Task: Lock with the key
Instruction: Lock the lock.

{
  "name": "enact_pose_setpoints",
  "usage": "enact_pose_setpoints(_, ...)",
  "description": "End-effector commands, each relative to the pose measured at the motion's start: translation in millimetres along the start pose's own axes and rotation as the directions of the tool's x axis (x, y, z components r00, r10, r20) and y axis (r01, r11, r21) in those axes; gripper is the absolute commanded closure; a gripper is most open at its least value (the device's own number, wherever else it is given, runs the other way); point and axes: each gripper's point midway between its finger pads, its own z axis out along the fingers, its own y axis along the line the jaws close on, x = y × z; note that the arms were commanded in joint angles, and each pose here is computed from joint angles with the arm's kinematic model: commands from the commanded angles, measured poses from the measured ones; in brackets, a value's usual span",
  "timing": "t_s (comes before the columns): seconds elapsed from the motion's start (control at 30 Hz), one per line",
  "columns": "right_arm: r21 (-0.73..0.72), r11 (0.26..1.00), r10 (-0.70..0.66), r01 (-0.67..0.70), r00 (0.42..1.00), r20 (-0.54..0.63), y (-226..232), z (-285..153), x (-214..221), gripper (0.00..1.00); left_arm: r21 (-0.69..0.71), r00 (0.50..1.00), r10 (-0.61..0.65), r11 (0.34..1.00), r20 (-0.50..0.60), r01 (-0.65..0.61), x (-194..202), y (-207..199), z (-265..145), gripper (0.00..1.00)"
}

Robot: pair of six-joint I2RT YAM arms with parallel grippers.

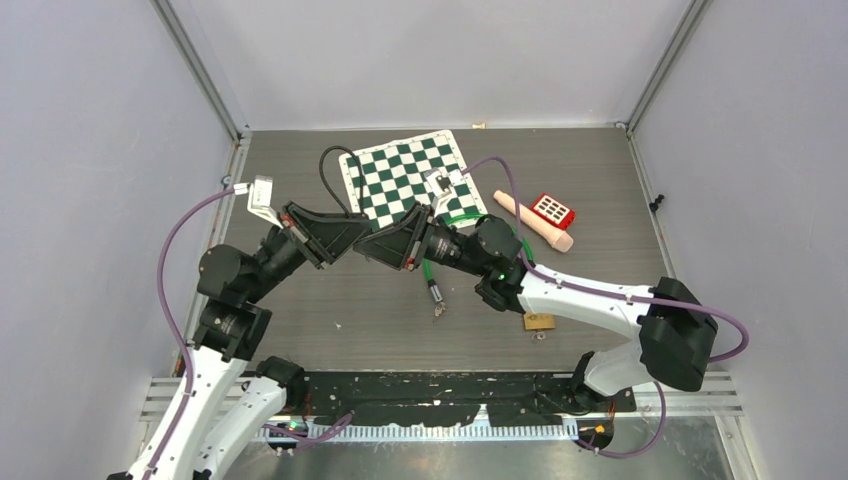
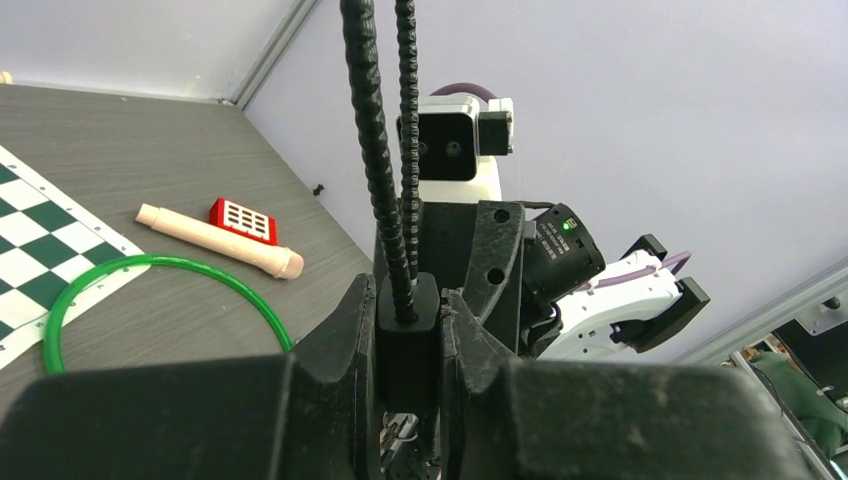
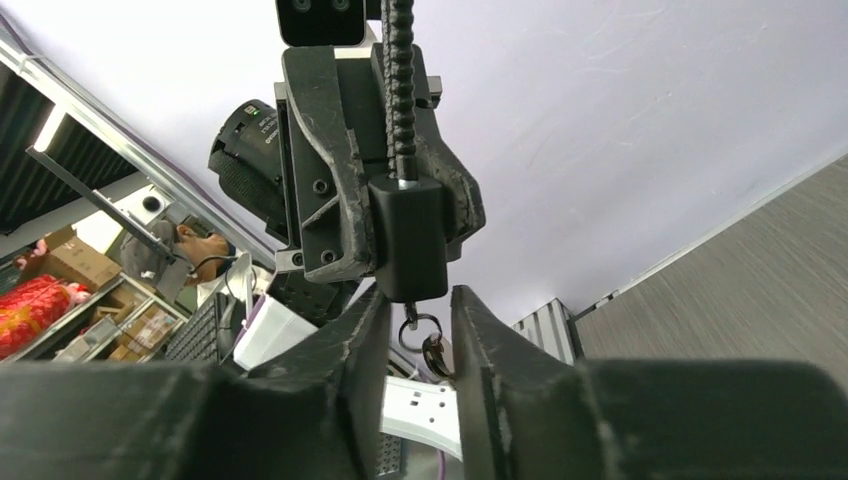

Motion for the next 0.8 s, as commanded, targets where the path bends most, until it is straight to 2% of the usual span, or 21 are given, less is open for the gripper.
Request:
enact_pose_setpoints(0.0, -0.081, 0.996, -0.019, 0.023, 0.999, 0.039, 22, 7, -17, 0.73, 0.072, 0.998, 0.039, 0.997, 0.042, -0.042, -11, -19, -1, 1.0)
enact_pose_setpoints(0.03, -0.08, 0.997, -0.013, 0.016, 0.999, 0.034, 21, 8, -16, 0.76, 0.072, 0.998, 0.04, 0.996, 0.049, -0.044, -13, -20, -1, 1.0)
enact_pose_setpoints(0.1, -0.076, 0.997, -0.002, 0.003, 1.0, 0.025, 18, 8, -13, 0.91, 0.074, 0.998, 0.04, 0.996, 0.055, -0.044, -14, -20, 0, 1.0)
enact_pose_setpoints(0.17, -0.069, 0.998, 0.007, -0.006, 1.0, 0.015, 15, 7, -8, 0.94, 0.075, 0.997, 0.038, 0.996, 0.064, -0.043, -16, -20, 1, 1.0)
enact_pose_setpoints(0.47, -0.028, 0.999, 0.015, -0.017, 0.996, -0.085, -12, -15, 30, 0.95, 0.076, 0.989, 0.037, 0.996, 0.145, -0.048, -29, -19, 2, 1.0)
enact_pose_setpoints(0.77, -0.038, 0.998, -0.053, 0.046, 0.972, -0.23, -19, -35, 61, 0.95, 0.068, 0.987, 0.109, 0.991, 0.121, -0.118, -30, -27, -2, 1.0)
